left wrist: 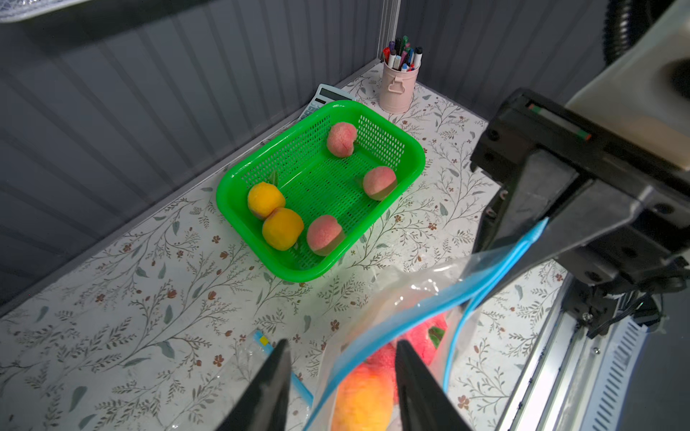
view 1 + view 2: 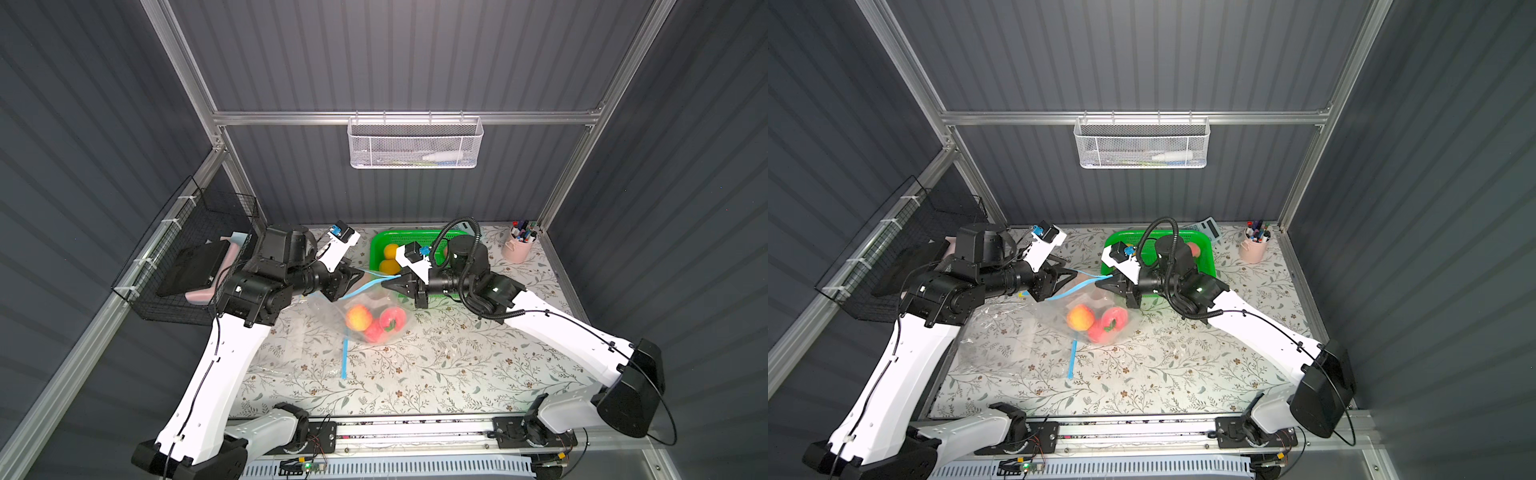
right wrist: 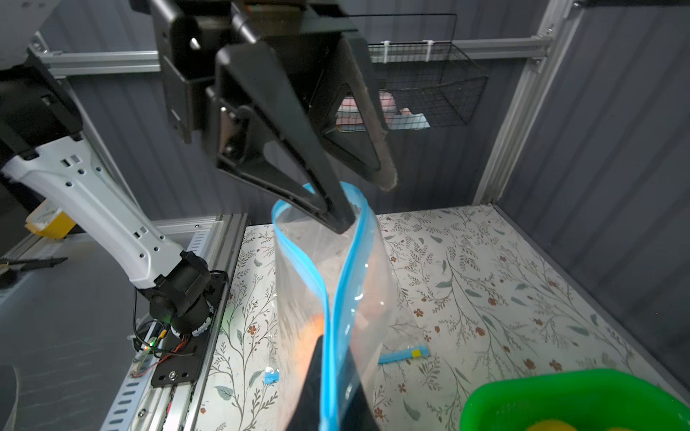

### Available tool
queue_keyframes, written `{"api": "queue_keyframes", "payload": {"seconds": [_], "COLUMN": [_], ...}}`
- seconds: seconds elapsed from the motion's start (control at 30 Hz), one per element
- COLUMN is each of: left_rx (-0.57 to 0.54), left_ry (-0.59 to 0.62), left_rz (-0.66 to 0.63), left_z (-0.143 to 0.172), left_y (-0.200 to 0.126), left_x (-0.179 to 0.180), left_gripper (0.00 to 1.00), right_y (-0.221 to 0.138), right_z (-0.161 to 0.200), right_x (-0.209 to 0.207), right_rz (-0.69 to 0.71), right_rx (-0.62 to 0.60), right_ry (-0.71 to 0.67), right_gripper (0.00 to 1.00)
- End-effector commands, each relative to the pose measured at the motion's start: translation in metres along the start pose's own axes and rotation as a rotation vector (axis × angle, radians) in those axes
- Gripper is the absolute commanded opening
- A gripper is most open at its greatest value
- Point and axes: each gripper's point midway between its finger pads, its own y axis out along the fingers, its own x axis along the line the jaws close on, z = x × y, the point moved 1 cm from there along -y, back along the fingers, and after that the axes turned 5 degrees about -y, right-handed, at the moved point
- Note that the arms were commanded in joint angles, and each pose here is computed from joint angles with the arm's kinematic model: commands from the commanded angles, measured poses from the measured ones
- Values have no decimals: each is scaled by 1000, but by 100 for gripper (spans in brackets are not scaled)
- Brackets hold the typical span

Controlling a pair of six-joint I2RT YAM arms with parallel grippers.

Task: Place the peach in a zip-top bag and seal the zipper
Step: Adjust the zipper food storage bag at the center of the board.

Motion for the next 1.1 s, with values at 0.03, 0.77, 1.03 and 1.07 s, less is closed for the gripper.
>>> {"api": "queue_keyframes", "payload": {"seconds": [0.03,0.77,1.03,1.07], "left_rx": [-53,-233,-209,-211], "left_ry": [-128,-167,-272,-286], "left_rz": [-13,46,129,129], "left_z": [-14,18,58,61], "left_y": [3,31,63,66], "left_x": [6,6,6,8], "left_gripper": [66,100,100,100], "right_y": [-17,-88,-98,-100], "right_z": [4,10,37,38], "right_x": [-15,-49,-51,-51], "right_rz": [164,298,298,294], "right_rx": [25,-26,-7,-11], "right_ry": [123,25,7,0], "right_gripper": [0,0,0,0]}}
